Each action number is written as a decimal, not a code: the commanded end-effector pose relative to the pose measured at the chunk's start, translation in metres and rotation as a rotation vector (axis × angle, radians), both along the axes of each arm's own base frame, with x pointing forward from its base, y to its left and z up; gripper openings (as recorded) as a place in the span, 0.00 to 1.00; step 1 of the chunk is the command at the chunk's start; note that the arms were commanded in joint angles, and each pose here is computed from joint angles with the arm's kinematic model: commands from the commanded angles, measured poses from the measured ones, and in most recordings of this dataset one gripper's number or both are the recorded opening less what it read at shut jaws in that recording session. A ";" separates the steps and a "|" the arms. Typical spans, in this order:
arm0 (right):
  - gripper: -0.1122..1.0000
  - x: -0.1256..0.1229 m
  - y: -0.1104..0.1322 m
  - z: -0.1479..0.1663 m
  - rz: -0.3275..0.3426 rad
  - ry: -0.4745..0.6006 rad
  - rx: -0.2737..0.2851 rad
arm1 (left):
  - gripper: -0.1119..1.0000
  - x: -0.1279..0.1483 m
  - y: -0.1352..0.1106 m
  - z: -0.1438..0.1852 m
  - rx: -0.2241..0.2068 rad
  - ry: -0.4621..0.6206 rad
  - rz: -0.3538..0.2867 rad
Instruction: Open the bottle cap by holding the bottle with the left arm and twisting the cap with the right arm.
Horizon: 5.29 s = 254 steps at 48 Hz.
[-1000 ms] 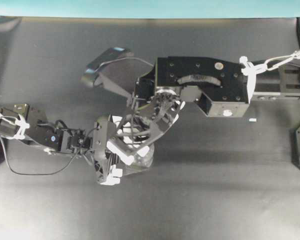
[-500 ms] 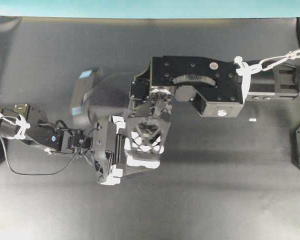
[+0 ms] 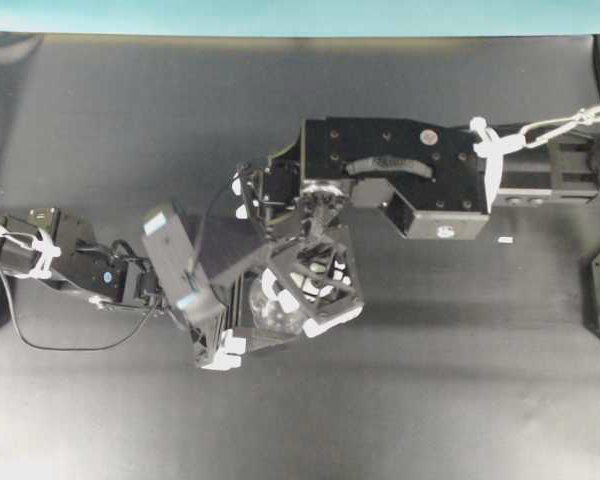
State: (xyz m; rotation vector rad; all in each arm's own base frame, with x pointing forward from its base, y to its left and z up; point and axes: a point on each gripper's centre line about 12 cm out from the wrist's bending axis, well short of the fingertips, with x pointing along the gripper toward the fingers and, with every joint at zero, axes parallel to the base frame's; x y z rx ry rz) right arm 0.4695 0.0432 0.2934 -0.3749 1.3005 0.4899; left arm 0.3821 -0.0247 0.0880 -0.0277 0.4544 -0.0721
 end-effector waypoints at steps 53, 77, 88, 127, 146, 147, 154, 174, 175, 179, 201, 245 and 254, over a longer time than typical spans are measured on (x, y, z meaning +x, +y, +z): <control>0.82 -0.025 -0.002 0.050 -0.434 -0.132 0.129 | 0.85 0.000 -0.001 0.000 -0.003 0.000 -0.002; 0.82 -0.001 0.008 0.059 -1.120 0.110 0.247 | 0.85 -0.001 -0.001 0.000 -0.003 0.006 -0.001; 0.82 0.011 0.008 0.036 -1.158 0.145 0.231 | 0.85 -0.001 -0.001 0.000 -0.003 0.006 -0.003; 0.42 0.011 0.005 0.000 -1.135 0.195 0.186 | 0.85 -0.001 -0.001 0.000 -0.003 0.006 -0.003; 0.42 0.008 0.007 0.002 -0.770 0.173 0.120 | 0.85 0.001 -0.001 0.000 -0.002 0.003 -0.004; 0.42 0.008 0.007 0.002 -0.748 0.171 0.116 | 0.85 0.000 -0.001 0.000 -0.002 0.005 -0.004; 0.42 0.008 0.009 0.001 -0.603 0.154 0.093 | 0.85 0.001 -0.001 0.000 -0.002 0.003 -0.004; 0.42 0.009 0.012 0.001 -0.327 0.112 0.051 | 0.85 0.001 -0.001 0.000 -0.002 0.003 -0.004; 0.42 0.009 0.012 0.000 -0.308 0.112 0.046 | 0.85 0.001 -0.001 0.000 -0.002 0.003 -0.004; 0.42 0.008 0.012 0.001 -0.242 0.103 0.035 | 0.85 0.001 -0.001 0.000 -0.002 0.003 -0.004; 0.42 0.008 0.017 0.000 0.023 0.038 -0.007 | 0.85 0.004 -0.003 0.003 -0.003 -0.010 -0.008; 0.42 0.004 0.019 0.000 0.131 -0.008 -0.029 | 0.85 0.005 -0.008 0.004 -0.002 -0.015 -0.020; 0.42 -0.001 0.018 -0.002 0.130 0.004 -0.030 | 0.85 0.005 -0.008 0.004 -0.004 -0.015 -0.021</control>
